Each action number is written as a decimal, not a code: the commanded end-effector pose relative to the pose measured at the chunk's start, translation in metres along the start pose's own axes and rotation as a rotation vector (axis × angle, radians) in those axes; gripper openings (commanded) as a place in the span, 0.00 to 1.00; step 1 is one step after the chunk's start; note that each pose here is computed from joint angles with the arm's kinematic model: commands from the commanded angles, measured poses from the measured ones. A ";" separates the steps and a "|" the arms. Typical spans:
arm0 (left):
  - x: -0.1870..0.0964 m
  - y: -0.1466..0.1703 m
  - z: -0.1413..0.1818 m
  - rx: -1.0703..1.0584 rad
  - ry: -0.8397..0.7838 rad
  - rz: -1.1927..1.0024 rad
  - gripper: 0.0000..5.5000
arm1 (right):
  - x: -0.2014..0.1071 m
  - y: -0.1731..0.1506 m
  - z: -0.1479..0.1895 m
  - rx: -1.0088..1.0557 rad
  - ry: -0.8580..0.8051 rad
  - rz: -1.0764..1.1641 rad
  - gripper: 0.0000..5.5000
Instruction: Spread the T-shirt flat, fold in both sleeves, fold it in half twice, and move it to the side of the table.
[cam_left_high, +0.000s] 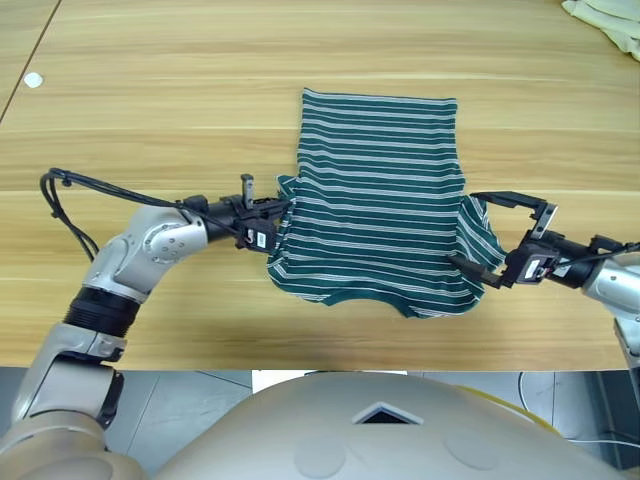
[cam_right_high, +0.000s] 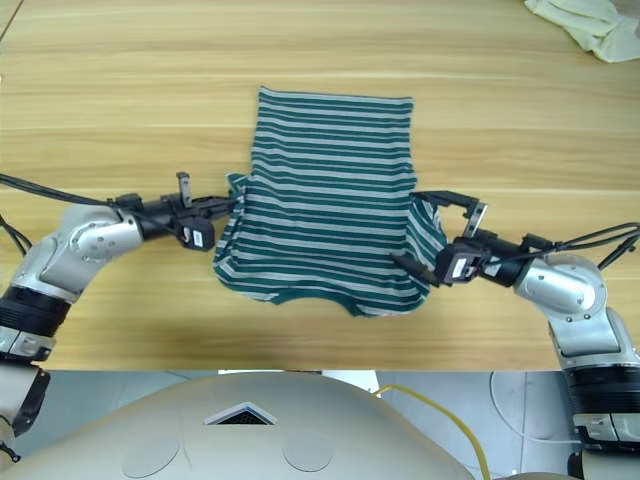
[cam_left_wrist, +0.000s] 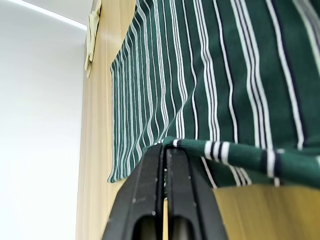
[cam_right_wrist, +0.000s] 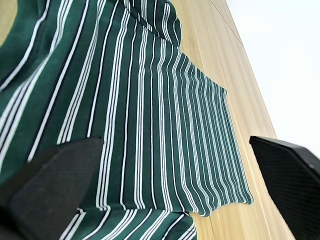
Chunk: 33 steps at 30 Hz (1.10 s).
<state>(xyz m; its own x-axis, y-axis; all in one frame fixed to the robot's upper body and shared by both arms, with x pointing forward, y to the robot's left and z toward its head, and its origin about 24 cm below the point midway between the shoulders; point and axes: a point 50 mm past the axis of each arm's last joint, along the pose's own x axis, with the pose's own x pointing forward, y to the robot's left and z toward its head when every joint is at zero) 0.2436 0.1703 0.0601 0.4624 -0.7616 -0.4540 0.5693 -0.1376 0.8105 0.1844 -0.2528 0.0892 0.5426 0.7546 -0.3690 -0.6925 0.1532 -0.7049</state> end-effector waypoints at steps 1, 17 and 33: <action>0.010 -0.004 0.006 -0.006 -0.045 0.026 0.00 | 0.002 -0.003 0.003 -0.011 -0.018 0.002 0.98; 0.037 -0.034 -0.001 -0.115 -0.074 0.097 0.00 | 0.002 -0.004 0.006 -0.008 -0.024 -0.006 0.98; 0.046 -0.036 0.015 -0.166 -0.157 0.091 0.00 | 0.005 -0.001 0.006 -0.002 -0.024 -0.002 0.98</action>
<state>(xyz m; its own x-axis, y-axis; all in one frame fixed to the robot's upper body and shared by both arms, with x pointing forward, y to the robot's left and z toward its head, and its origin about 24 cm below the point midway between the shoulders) 0.2367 0.1332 0.0169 0.4325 -0.8526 -0.2933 0.6292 0.0524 0.7755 0.1845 -0.2467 0.0927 0.5333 0.7686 -0.3534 -0.6862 0.1487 -0.7121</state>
